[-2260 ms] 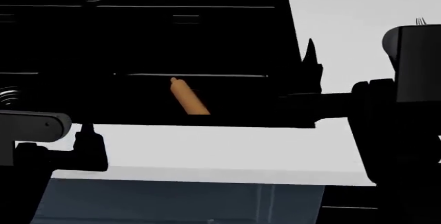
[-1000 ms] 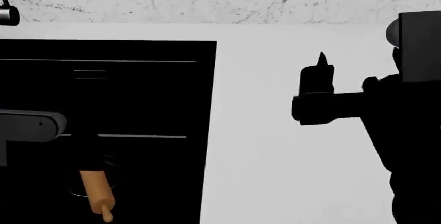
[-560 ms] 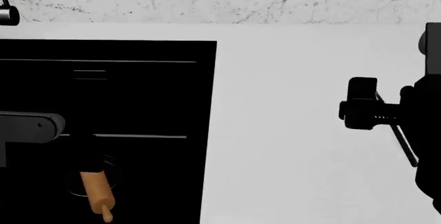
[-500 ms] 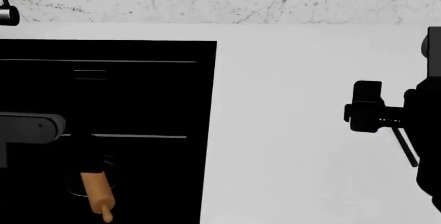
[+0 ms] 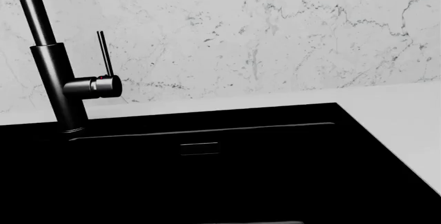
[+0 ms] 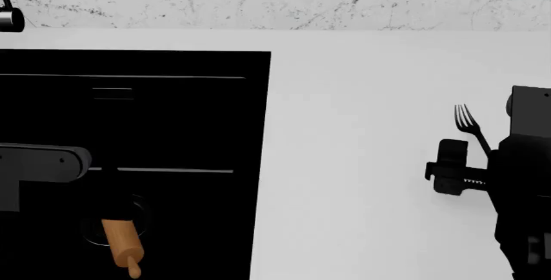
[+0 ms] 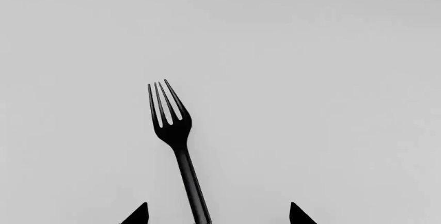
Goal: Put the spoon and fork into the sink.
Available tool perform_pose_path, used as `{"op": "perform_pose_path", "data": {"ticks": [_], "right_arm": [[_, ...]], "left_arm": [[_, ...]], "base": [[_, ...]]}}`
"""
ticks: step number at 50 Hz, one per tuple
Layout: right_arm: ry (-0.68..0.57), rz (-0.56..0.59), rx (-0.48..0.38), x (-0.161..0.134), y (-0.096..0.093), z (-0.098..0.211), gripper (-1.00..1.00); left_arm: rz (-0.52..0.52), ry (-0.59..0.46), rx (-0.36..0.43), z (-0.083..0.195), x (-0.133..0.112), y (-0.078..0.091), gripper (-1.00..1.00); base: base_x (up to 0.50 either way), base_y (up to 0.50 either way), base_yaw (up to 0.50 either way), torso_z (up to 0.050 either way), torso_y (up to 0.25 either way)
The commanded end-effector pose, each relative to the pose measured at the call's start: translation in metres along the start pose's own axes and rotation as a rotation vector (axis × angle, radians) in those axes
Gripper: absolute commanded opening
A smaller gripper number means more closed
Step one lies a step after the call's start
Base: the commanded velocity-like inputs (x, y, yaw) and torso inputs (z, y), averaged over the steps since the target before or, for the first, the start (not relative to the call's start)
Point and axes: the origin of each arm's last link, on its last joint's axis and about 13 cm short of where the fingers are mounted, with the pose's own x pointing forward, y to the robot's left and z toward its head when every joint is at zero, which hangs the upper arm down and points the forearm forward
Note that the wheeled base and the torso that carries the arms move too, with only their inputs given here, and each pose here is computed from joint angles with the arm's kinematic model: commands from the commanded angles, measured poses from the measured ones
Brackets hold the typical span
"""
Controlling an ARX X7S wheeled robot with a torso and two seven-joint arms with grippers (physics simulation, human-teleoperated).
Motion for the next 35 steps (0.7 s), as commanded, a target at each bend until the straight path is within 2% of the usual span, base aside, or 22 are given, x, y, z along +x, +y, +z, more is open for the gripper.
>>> {"op": "perform_pose_path", "data": {"ticks": [1, 6, 7, 8, 9, 18, 22, 31, 35], "right_arm": [[0.122, 0.065, 0.047, 0.024, 0.011, -0.035, 1.00], [0.169, 0.086, 0.085, 0.030, 0.010, -0.042, 1.00], [0.193, 0.138, 0.087, 0.029, 0.011, -0.043, 1.00], [0.188, 0.123, 0.081, 0.029, 0.012, -0.044, 1.00], [0.202, 0.140, 0.091, 0.028, 0.013, -0.044, -1.00], [0.158, 0.181, 0.050, 0.015, 0.022, -0.027, -1.00], [0.106, 0.202, -0.035, 0.007, 0.030, -0.014, -1.00], [-0.134, 0.319, -0.205, -0.056, 0.060, 0.073, -1.00], [-0.200, 0.421, -0.261, -0.077, 0.074, 0.084, -1.00]], "left_arm": [[-0.012, 0.018, -0.004, -0.001, 0.004, 0.000, 1.00], [-0.012, 0.019, -0.004, -0.001, 0.004, 0.000, 1.00], [-0.013, 0.018, -0.003, -0.001, 0.004, 0.000, 1.00], [-0.013, 0.017, -0.004, -0.001, 0.004, 0.000, 1.00], [-0.012, 0.017, -0.003, 0.000, 0.003, 0.000, 1.00], [-0.011, 0.008, -0.005, 0.003, 0.001, 0.001, 1.00], [-0.009, 0.007, -0.001, 0.003, 0.001, 0.002, 1.00], [-0.012, 0.006, 0.002, 0.003, 0.002, 0.001, 1.00], [-0.014, 0.005, 0.003, 0.003, 0.002, 0.001, 1.00]], "base": [[0.00, 0.00, 0.00, 0.000, 0.000], [0.00, 0.00, 0.00, 0.000, 0.000], [0.00, 0.00, 0.00, 0.000, 0.000], [0.00, 0.00, 0.00, 0.000, 0.000], [0.01, 0.00, 0.00, 0.000, 0.000], [0.00, 0.00, 0.00, -0.002, 0.000], [0.00, 0.00, 0.00, 0.000, 0.000], [0.00, 0.00, 0.00, 0.000, 0.000], [0.00, 0.00, 0.00, 0.000, 0.000]]}}
